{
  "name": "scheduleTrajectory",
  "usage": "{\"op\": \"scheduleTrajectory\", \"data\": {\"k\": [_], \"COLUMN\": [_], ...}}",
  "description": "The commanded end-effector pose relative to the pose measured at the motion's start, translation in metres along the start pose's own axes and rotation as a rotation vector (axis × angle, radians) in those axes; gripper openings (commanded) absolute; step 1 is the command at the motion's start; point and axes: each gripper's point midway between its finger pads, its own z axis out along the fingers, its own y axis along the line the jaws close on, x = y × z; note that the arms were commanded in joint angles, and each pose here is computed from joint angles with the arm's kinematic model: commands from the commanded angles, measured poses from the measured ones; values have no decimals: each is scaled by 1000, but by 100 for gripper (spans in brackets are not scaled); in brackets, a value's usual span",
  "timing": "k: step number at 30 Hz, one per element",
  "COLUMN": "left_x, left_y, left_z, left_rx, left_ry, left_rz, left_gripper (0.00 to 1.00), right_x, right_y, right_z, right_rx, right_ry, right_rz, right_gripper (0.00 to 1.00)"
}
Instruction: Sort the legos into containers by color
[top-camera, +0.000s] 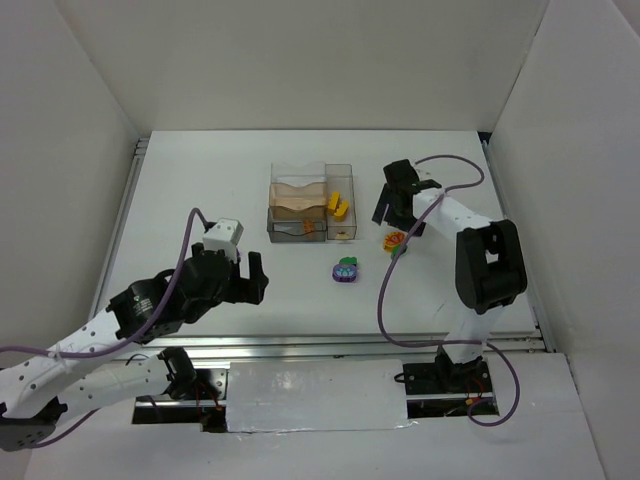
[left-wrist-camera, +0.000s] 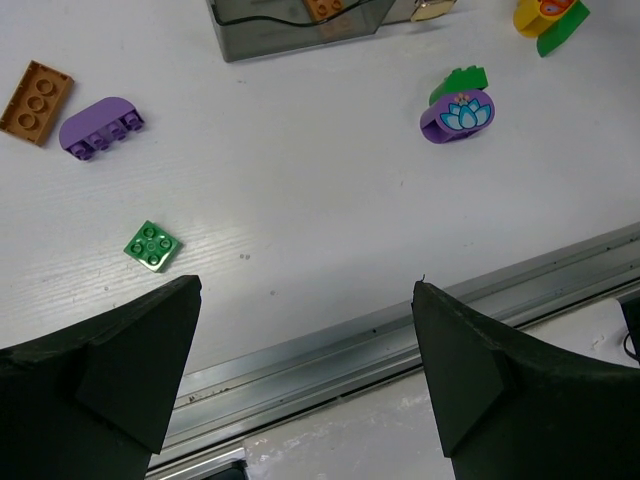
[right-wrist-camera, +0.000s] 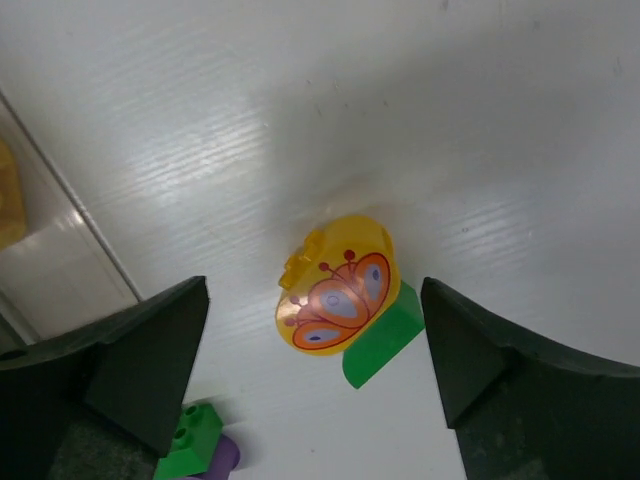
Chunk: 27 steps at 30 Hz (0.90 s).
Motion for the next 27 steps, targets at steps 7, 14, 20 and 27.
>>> {"op": "scheduleTrajectory", "data": {"k": [7, 14, 20, 27], "left_x": [-4, 0, 1, 2], "left_y": [-19, -25, -28, -31], "left_z": [1, 4, 1, 1], "left_rx": [81, 110, 137, 154], "left_ry": [5, 24, 19, 26], "left_rz": [10, 21, 16, 18], "left_gripper": [100, 99, 100, 100], "right_x": [23, 26, 26, 21], "right_y": [-33, -26, -14, -7], "right_z": [-15, -8, 1, 4], "right_rx": [64, 43, 41, 71], "right_ry": [-72, -86, -89, -85], "right_rz": [199, 330, 373, 370], "right_gripper": [100, 100, 100, 96]}}
